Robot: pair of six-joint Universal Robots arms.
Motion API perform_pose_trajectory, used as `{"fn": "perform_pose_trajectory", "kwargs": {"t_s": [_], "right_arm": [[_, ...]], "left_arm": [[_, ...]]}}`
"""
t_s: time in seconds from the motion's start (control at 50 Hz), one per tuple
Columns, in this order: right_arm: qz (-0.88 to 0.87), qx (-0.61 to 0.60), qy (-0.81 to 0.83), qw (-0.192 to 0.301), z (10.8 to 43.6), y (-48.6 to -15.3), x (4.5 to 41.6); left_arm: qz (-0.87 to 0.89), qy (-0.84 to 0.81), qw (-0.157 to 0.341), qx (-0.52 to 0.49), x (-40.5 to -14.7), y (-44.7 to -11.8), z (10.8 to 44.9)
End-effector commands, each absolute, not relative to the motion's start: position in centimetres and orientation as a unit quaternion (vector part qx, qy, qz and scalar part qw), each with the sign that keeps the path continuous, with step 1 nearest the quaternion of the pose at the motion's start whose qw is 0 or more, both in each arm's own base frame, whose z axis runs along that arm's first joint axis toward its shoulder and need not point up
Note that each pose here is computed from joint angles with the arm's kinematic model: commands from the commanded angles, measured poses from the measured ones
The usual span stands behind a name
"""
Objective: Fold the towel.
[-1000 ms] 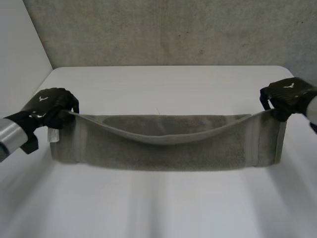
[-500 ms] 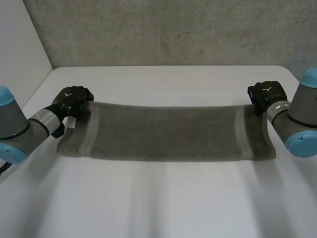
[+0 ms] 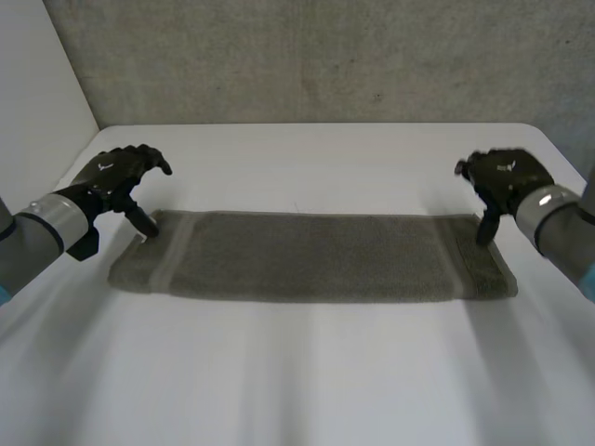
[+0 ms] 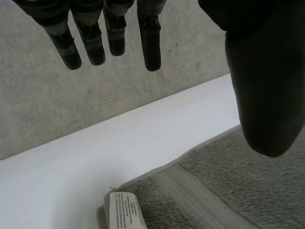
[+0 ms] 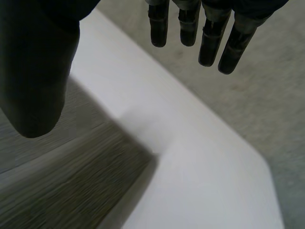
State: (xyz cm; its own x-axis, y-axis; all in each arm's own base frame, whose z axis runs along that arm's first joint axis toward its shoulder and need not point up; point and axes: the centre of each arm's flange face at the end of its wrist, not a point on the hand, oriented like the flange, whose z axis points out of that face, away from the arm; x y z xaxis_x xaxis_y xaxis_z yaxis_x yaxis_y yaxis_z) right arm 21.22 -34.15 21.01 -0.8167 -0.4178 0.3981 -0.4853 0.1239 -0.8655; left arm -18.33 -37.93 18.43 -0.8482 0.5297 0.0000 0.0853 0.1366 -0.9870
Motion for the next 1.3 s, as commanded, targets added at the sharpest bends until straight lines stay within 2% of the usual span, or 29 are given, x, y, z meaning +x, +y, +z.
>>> {"fn": "perform_pose_trajectory", "kwargs": {"t_s": [0.02,0.12,0.26,0.44,0.66,0.7,0.74,0.76,0.8,0.82,0.86,0.88,0.92,0.94,0.96,0.98,1.02,1.04,1.06,1.08,1.12,1.14,1.16,1.18,1.2,1.22,1.24,1.26,1.3], "right_arm": [[0.526,0.344,-0.777,0.034,18.3,-30.1,20.3],[0.508,0.351,-0.786,0.037,16.2,-29.3,19.8],[0.541,0.342,-0.767,0.048,13.0,-30.7,19.2],[0.547,0.335,-0.765,0.054,12.0,-31.7,18.8],[0.537,0.314,-0.779,0.082,11.5,-33.3,15.9],[0.533,0.31,-0.781,0.097,11.6,-33.9,14.7],[0.527,0.301,-0.781,0.148,12.1,-35.5,11.2],[0.527,0.301,-0.781,0.148,12.1,-35.5,11.2],[0.514,0.315,-0.767,0.222,13.5,-37.4,7.6],[0.513,0.315,-0.767,0.223,13.5,-37.4,7.6],[0.502,0.34,-0.747,0.273,15.2,-38.5,6.6],[0.502,0.341,-0.747,0.273,15.2,-38.5,6.6],[0.503,0.34,-0.745,0.276,15.9,-38.6,7.4],[0.525,0.345,-0.732,0.265,17.2,-38.3,10.1],[0.566,0.353,-0.707,0.233,19.3,-37.2,14.5],[0.566,0.354,-0.707,0.233,19.3,-37.2,14.5],[0.639,0.373,-0.66,0.13,22.7,-33.0,23.7],[0.639,0.373,-0.66,0.129,22.7,-33.0,23.7],[0.654,0.391,-0.643,0.072,23.0,-30.4,27.6],[0.655,0.391,-0.643,0.071,23.0,-30.3,27.7],[0.653,0.444,-0.612,-0.039,21.9,-23.7,34.9],[0.631,0.479,-0.605,-0.074,20.0,-20.4,37.7],[0.631,0.479,-0.605,-0.074,19.9,-20.4,37.7],[0.601,0.513,-0.607,-0.083,17.5,-18.3,38.9],[0.57,0.533,-0.621,-0.069,15.6,-18.0,38.6],[0.57,0.534,-0.621,-0.069,15.6,-18.0,38.6],[0.555,0.535,-0.635,-0.044,15.1,-18.8,37.6],[0.555,0.535,-0.636,-0.044,15.1,-18.8,37.6],[0.544,0.498,-0.676,0.0,14.8,-22.4,34.9]], "left_arm": [[0.626,-0.741,0.153,-0.191,-18.2,-35.6,19.4],[0.616,-0.759,0.129,-0.163,-17.7,-34.8,18.6],[0.627,-0.756,0.109,-0.149,-17.8,-34.2,16.9],[0.654,-0.734,0.101,-0.149,-17.7,-33.9,16.1],[0.653,-0.735,0.103,-0.15,-17.9,-33.7,16.1],[0.654,-0.735,0.102,-0.149,-17.8,-33.7,16.1],[0.655,-0.734,0.102,-0.148,-17.7,-33.8,16.2],[0.656,-0.733,0.101,-0.148,-17.7,-33.8,16.3],[0.659,-0.731,0.1,-0.147,-17.6,-33.8,16.5],[0.662,-0.728,0.099,-0.146,-17.5,-33.9,16.7],[0.663,-0.728,0.099,-0.145,-17.5,-33.9,16.8],[0.663,-0.728,0.099,-0.145,-17.5,-33.9,16.8],[0.665,-0.726,0.102,-0.141,-17.5,-34.0,17.0],[0.665,-0.726,0.102,-0.141,-17.5,-34.0,17.0],[0.666,-0.726,0.104,-0.137,-17.4,-34.0,17.0],[0.666,-0.726,0.106,-0.135,-17.4,-34.0,17.0],[0.665,-0.727,0.109,-0.132,-17.4,-34.0,17.0],[0.665,-0.727,0.109,-0.132,-17.4,-34.0,17.0],[0.665,-0.728,0.111,-0.13,-17.4,-34.0,17.0],[0.664,-0.728,0.111,-0.129,-17.4,-34.0,17.0],[0.663,-0.729,0.112,-0.13,-17.4,-33.9,16.9],[0.662,-0.729,0.112,-0.13,-17.5,-33.8,16.9],[0.66,-0.731,0.113,-0.13,-17.5,-33.7,16.7],[0.66,-0.732,0.113,-0.13,-17.5,-33.7,16.7],[0.657,-0.733,0.114,-0.131,-17.5,-33.5,16.5],[0.657,-0.733,0.114,-0.131,-17.5,-33.5,16.5],[0.657,-0.734,0.115,-0.132,-17.6,-33.4,16.5],[0.655,-0.734,0.116,-0.133,-17.7,-33.3,16.4],[0.655,-0.734,0.118,-0.135,-17.8,-33.2,16.5]]}}
